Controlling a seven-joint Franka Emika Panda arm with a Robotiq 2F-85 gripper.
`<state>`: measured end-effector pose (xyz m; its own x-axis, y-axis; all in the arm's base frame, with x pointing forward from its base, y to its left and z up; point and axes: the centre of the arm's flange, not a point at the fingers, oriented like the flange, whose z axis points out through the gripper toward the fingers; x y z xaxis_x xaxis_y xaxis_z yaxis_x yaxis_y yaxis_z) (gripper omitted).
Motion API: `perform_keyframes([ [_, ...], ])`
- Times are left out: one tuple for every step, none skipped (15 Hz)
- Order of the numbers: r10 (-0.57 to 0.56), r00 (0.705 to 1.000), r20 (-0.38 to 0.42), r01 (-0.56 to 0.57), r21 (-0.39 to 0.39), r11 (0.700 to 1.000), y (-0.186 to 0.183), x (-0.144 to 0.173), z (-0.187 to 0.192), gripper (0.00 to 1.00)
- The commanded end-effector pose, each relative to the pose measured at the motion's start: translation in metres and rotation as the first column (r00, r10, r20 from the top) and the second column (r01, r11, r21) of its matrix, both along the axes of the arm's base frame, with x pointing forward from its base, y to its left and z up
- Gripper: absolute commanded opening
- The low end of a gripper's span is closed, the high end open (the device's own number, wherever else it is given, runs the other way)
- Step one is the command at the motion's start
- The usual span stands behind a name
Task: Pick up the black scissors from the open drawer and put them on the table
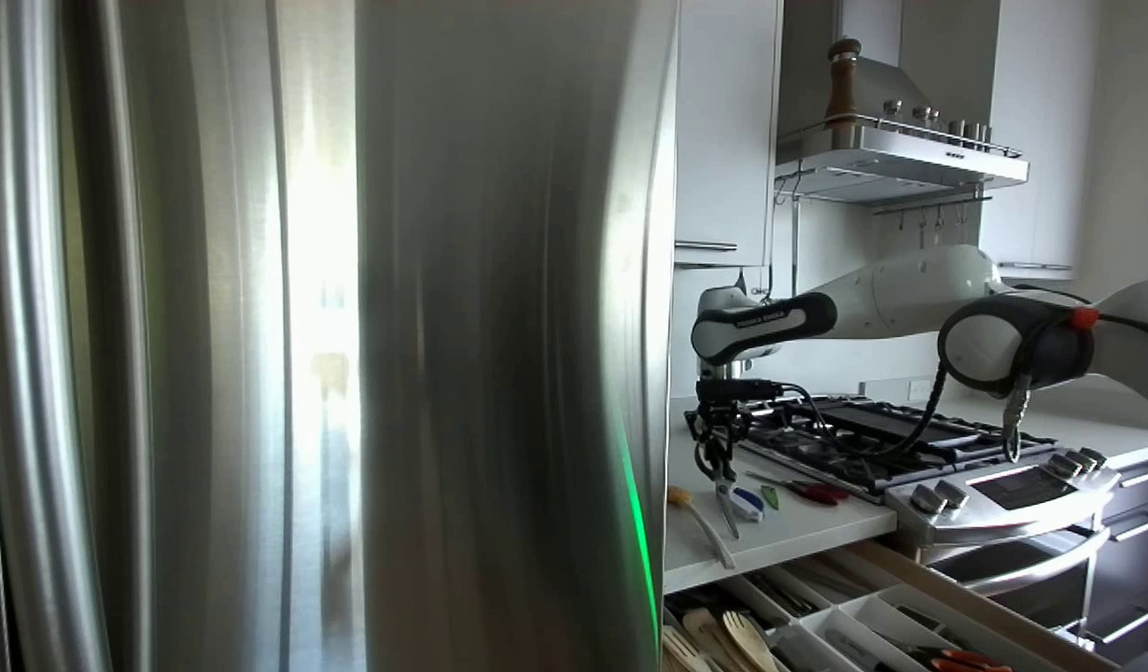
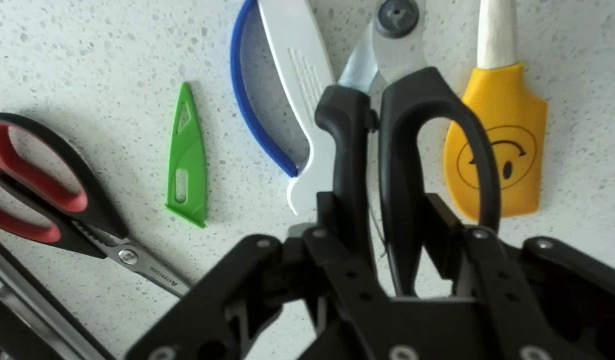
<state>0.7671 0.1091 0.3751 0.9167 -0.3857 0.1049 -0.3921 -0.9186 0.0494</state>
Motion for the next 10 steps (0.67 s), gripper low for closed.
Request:
perform_keyframes([
  [-0.044, 0.999, 0.025, 0.046, -0.044, 0.998, 0.002, 0.029, -0.003, 0.2],
  [-0.049, 0.998, 0.029, 0.051, -0.05, 0.997, 0.001, 0.03, -0.004, 0.2],
  [-0.052, 0.998, 0.032, 0.054, -0.054, 0.997, 0.001, 0.032, -0.005, 0.2],
  [-0.054, 0.998, 0.032, 0.056, -0.056, 0.997, 0.0, 0.033, -0.006, 0.2],
  [-0.054, 0.998, 0.033, 0.056, -0.058, 0.997, 0.0, 0.034, -0.008, 0.2],
  [-0.05, 0.998, 0.037, 0.052, -0.062, 0.997, 0.001, 0.035, -0.01, 0.66],
  [-0.044, 0.998, 0.041, 0.047, -0.066, 0.997, 0.001, 0.037, -0.011, 0.71],
  [-0.032, 0.998, 0.045, 0.035, -0.071, 0.997, 0.003, 0.037, -0.012, 0.78],
  [-0.025, 0.998, 0.05, 0.029, -0.075, 0.997, 0.004, 0.038, -0.012, 0.84],
  [-0.018, 0.998, 0.056, 0.022, -0.079, 0.997, 0.005, 0.039, -0.012, 0.91],
])
